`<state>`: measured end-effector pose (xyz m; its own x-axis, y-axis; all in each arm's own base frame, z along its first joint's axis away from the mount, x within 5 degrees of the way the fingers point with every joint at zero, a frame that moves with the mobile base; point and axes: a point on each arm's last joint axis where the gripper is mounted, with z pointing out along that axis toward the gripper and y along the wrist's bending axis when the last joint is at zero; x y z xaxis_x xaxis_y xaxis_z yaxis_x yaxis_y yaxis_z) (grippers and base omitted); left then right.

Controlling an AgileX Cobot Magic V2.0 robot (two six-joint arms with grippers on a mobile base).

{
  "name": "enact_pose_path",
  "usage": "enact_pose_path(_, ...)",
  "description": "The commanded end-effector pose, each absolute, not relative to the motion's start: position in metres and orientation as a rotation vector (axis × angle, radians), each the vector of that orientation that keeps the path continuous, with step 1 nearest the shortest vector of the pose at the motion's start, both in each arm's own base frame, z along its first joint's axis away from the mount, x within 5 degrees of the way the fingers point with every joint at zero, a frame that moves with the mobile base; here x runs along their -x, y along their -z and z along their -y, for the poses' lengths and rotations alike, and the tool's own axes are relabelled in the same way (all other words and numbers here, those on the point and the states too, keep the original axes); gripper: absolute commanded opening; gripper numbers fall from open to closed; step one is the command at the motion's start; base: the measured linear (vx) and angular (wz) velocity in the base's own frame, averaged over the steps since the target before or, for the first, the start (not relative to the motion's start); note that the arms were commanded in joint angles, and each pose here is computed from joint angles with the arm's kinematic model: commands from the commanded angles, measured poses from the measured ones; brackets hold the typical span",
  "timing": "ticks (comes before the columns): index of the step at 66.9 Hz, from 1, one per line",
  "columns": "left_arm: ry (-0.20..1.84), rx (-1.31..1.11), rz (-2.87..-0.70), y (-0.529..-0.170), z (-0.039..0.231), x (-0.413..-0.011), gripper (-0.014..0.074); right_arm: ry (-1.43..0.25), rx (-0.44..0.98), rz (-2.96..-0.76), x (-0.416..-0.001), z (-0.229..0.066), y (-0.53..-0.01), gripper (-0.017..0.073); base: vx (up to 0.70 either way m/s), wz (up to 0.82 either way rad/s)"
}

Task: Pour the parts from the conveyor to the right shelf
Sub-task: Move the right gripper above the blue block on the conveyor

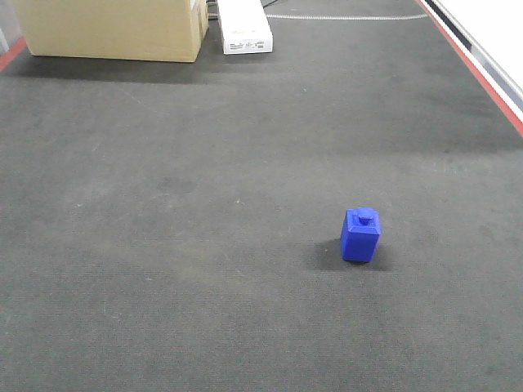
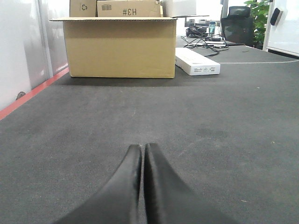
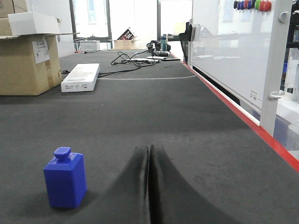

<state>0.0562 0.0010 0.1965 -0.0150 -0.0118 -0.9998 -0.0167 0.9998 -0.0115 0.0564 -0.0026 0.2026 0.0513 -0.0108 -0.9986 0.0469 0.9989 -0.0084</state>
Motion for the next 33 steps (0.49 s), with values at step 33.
enact_pose_path(33, 0.007, 0.031, -1.484, -0.212, -0.001, -0.054, -0.0006, 0.043, -0.037, -1.36, -0.053, 0.003, -0.223, -0.0009, 0.0, 0.0)
